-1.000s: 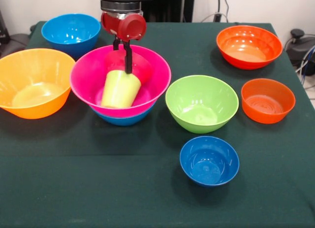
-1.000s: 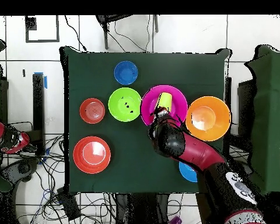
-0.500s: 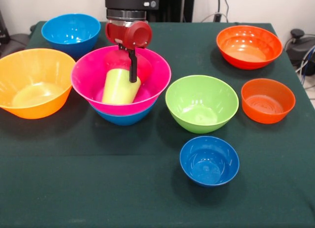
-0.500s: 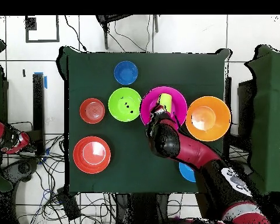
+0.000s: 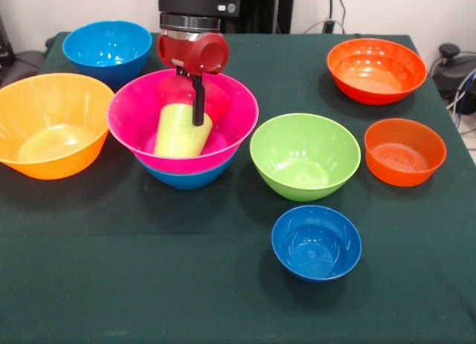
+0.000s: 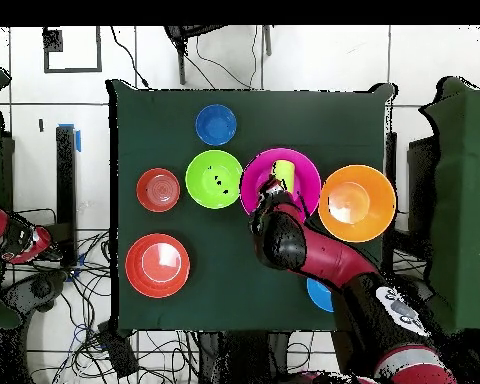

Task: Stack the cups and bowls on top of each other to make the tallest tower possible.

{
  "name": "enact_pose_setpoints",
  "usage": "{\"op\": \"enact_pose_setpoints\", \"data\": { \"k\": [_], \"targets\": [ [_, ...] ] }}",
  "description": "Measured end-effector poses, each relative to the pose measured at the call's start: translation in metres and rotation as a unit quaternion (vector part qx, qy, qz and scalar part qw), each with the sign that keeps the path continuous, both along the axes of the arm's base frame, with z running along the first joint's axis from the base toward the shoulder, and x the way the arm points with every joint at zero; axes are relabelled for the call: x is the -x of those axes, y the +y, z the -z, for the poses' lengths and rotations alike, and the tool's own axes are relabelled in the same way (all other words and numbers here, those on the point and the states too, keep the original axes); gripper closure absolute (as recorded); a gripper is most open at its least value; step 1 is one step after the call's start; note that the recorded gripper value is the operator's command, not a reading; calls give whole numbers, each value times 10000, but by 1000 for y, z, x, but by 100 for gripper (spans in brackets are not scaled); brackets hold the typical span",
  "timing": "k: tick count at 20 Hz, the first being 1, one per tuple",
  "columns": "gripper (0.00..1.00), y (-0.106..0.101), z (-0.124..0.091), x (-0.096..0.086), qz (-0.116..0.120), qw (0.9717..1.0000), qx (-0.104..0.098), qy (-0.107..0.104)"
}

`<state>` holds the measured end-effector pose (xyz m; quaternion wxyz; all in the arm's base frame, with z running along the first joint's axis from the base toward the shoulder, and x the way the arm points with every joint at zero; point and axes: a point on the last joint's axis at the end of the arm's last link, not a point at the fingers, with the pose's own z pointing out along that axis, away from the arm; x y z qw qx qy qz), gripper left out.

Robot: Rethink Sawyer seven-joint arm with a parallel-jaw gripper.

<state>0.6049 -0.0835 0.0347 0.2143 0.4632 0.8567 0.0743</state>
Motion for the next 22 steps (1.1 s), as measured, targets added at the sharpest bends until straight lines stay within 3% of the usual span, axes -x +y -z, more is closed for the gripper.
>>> {"op": "enact_pose_setpoints", "data": {
  "k": [10,16,22],
  "targets": [
    [0,-15,-19,-10,-60,9986,516,-126],
    [0,-33,-47,-33,-54,9951,892,-423],
    [0,-50,-69,-64,-12,9926,1004,-682]
  ]
}}
